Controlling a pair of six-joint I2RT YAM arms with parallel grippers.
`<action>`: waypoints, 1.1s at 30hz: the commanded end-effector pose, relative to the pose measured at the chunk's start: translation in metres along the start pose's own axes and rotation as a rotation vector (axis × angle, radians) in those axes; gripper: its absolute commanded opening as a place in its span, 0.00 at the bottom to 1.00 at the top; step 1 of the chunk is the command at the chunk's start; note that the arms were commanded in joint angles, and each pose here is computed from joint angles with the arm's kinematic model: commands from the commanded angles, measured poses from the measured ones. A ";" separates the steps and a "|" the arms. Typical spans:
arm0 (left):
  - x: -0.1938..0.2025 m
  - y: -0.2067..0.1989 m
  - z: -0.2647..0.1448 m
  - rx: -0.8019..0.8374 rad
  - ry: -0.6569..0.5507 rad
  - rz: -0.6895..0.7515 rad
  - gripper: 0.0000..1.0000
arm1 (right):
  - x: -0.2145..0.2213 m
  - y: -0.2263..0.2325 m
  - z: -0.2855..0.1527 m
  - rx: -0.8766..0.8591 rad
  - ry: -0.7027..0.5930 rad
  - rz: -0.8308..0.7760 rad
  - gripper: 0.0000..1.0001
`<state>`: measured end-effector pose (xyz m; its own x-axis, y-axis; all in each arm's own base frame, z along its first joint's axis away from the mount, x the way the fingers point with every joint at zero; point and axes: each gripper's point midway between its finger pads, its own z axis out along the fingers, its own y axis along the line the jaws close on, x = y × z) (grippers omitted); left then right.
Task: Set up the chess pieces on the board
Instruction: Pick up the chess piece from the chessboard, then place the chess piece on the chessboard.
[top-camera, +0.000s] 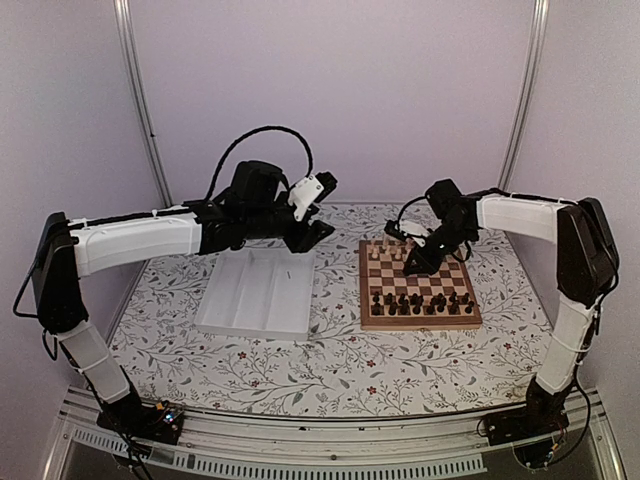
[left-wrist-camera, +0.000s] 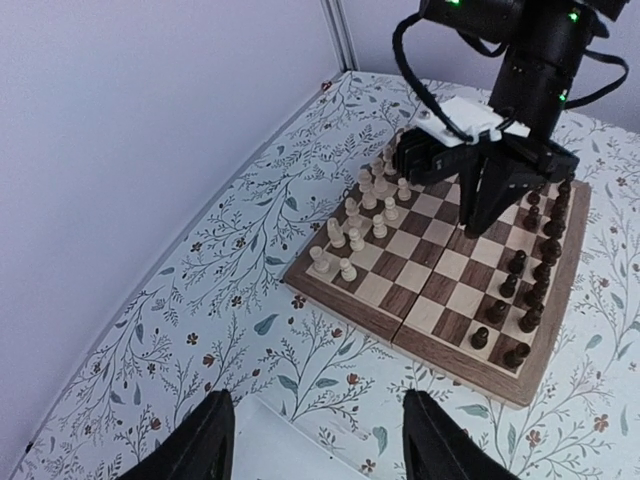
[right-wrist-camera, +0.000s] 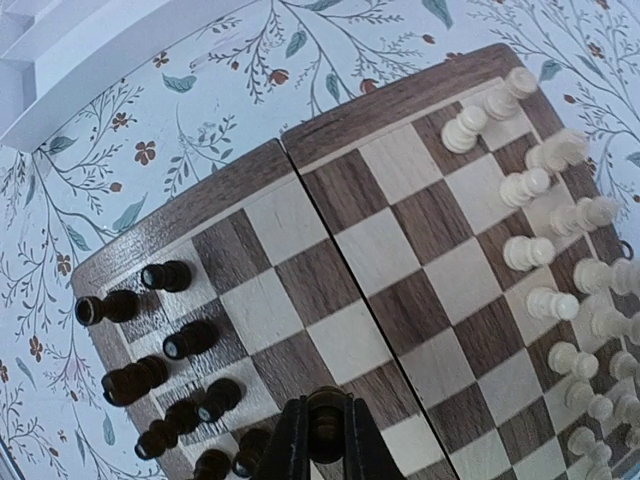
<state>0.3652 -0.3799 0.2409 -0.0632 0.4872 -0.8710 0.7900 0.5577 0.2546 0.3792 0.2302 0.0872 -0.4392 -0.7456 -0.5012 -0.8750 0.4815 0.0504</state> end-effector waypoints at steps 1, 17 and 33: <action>-0.015 -0.006 -0.001 0.021 -0.031 0.019 0.60 | 0.021 -0.003 -0.028 0.025 0.014 0.019 0.05; -0.010 -0.016 0.005 0.062 -0.005 0.017 0.59 | 0.057 0.018 -0.019 -0.050 0.093 0.004 0.07; -0.007 -0.021 0.009 0.086 0.008 0.010 0.60 | 0.073 0.022 -0.006 -0.081 0.151 0.020 0.07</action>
<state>0.3573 -0.3919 0.2361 -0.0655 0.4976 -0.8649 0.8269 0.5122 0.2321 0.3353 0.1832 0.0659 -0.4699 -0.7920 -0.3898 -0.8761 0.4724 0.0963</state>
